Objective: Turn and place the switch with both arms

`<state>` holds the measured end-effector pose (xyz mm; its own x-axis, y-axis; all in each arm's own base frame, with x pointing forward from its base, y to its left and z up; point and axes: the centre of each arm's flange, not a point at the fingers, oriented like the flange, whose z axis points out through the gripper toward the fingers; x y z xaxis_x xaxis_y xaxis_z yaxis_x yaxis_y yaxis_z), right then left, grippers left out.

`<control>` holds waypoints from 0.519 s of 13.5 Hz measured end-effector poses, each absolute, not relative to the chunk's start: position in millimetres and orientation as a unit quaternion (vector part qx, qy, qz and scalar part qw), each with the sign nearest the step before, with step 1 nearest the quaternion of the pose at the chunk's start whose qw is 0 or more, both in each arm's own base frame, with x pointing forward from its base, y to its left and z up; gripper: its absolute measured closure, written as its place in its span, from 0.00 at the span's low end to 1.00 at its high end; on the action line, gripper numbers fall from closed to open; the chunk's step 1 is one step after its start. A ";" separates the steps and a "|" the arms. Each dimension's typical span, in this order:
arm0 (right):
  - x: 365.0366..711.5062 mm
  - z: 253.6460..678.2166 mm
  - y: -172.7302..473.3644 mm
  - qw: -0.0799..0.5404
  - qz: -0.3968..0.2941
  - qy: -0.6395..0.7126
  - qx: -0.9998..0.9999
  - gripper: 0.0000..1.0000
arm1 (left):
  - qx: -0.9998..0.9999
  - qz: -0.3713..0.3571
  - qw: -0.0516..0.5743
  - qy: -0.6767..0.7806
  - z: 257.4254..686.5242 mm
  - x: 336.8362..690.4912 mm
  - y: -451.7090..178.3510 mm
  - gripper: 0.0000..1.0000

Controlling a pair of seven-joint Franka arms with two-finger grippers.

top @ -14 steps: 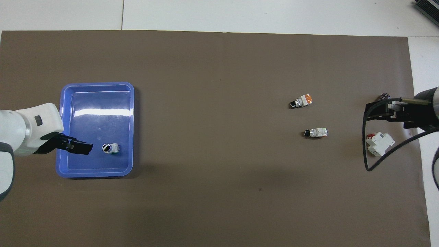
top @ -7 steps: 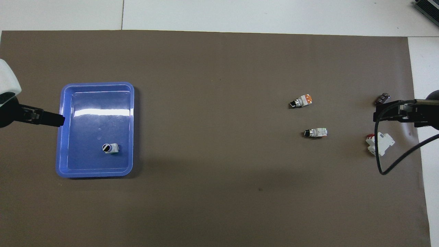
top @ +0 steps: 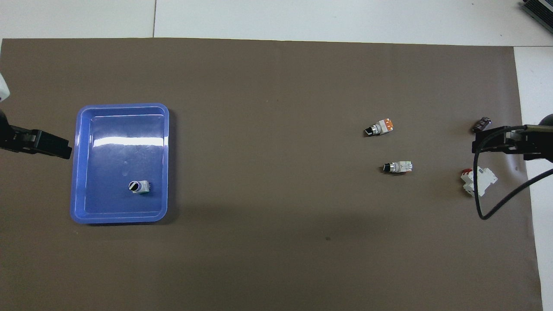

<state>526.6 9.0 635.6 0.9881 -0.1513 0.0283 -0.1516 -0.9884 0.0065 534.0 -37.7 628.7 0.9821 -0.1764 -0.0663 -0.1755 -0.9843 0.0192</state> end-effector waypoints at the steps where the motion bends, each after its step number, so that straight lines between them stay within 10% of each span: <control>1: 526.6 635.6 9.1 0.004 0.014 -0.076 0.997 0.00 | 0.996 -0.036 0.006 -0.079 627.8 527.4 -37.9 0.00; 7: 526.5 635.6 11.2 0.004 0.014 -0.074 0.997 0.00 | 0.999 -0.013 0.002 -0.042 631.2 524.1 -34.0 0.00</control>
<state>526.5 11.2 635.6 0.9887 -0.1472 0.0281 -0.1474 -0.9890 0.0066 524.1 -34.0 631.2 0.9962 -0.0831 -0.0267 -0.0830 -0.9965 0.0055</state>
